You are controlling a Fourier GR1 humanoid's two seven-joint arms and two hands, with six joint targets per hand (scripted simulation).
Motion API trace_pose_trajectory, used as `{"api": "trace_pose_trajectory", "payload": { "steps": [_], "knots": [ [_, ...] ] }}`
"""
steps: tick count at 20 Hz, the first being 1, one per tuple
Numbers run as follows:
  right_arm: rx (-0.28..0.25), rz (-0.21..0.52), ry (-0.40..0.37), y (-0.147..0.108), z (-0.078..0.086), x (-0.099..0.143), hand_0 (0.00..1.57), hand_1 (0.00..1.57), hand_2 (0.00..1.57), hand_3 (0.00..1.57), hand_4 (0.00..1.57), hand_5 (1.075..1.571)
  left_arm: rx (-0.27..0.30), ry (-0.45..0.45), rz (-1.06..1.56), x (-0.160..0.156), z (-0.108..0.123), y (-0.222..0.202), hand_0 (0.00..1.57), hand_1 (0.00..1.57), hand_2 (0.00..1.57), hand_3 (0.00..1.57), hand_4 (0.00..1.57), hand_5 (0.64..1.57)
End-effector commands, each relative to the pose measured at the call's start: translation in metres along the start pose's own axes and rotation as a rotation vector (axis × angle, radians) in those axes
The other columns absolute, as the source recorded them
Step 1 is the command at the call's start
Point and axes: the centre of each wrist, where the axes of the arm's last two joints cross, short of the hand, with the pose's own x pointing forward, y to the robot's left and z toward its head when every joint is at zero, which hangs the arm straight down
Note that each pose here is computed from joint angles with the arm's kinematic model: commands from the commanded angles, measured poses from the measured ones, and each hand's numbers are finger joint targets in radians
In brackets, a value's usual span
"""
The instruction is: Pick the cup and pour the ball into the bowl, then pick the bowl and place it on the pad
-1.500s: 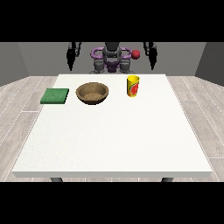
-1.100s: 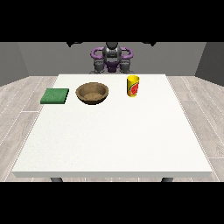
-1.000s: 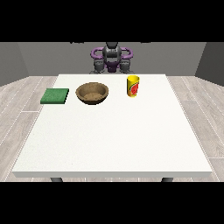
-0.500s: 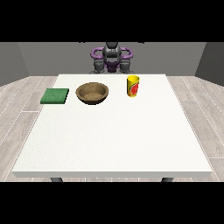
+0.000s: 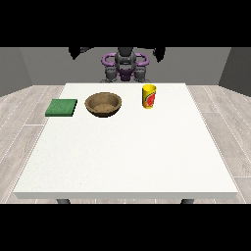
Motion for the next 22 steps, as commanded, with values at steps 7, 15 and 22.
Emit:
{"api": "trace_pose_trajectory", "payload": {
  "steps": [7,15,22],
  "knots": [
    [0.040,-0.011,-0.132,-0.044,-0.021,-0.022,0.00,0.00,0.00,0.00,0.29,1.571,0.019,-0.151,-0.083,-0.041,-0.033,-0.014,0.00,0.00,0.00,0.00,0.00,1.497],
    [0.055,0.005,-0.123,-0.055,-0.020,-0.028,0.00,0.00,0.00,0.00,0.24,1.571,0.078,-0.147,-0.150,-0.081,-0.052,0.015,0.00,0.00,0.00,0.00,0.00,1.464],
    [0.098,-0.009,-0.141,-0.065,-0.015,-0.042,0.00,0.00,0.00,0.00,0.24,1.570,0.123,-0.161,-0.164,-0.102,-0.071,0.034,0.00,0.00,0.00,0.00,0.00,1.470]
  ]
}}
